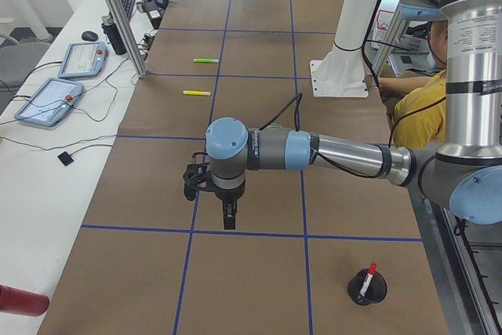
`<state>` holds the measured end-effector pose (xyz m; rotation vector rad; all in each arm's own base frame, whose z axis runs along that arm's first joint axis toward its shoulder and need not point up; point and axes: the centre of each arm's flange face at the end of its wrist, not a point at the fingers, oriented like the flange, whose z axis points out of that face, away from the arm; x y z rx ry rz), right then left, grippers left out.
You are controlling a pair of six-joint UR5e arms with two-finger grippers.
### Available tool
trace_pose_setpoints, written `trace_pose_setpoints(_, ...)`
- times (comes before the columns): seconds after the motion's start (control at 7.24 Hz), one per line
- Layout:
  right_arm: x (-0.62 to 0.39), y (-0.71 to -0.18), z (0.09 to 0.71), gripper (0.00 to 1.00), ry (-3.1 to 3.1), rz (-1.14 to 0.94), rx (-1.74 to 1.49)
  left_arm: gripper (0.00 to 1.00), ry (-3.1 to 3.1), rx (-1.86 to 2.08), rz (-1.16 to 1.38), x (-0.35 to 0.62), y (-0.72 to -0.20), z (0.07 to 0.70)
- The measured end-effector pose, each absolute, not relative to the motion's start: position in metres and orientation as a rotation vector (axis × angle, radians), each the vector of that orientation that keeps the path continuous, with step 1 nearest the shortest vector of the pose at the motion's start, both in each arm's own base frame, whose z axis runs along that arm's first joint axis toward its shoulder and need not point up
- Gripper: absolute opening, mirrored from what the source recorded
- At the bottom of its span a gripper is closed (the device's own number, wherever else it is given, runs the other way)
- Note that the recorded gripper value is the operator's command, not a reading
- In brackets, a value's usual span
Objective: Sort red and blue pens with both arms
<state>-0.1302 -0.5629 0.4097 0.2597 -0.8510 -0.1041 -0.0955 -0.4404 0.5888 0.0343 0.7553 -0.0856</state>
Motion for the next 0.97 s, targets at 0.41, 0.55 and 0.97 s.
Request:
trace_pose_setpoints(0.41, -0.027, -0.459, 0.511, 0.0, -0.755, -0.184, 0.258, 1.0, 0.755, 0.038, -0.083, -0.095, -0.439, 0.59)
trace_pose_setpoints(0.55, -0.003, -0.416, 0.536, 0.0, -0.734, -0.189, 0.233, 1.0, 0.755, 0.039, -0.082, -0.095, -0.439, 0.589)
trace_pose_setpoints(0.97, 0.051, -0.286, 0.592, 0.0, -0.707, -0.145, 0.126, 1.0, 0.754, 0.067, -0.071, -0.095, -0.442, 0.586)
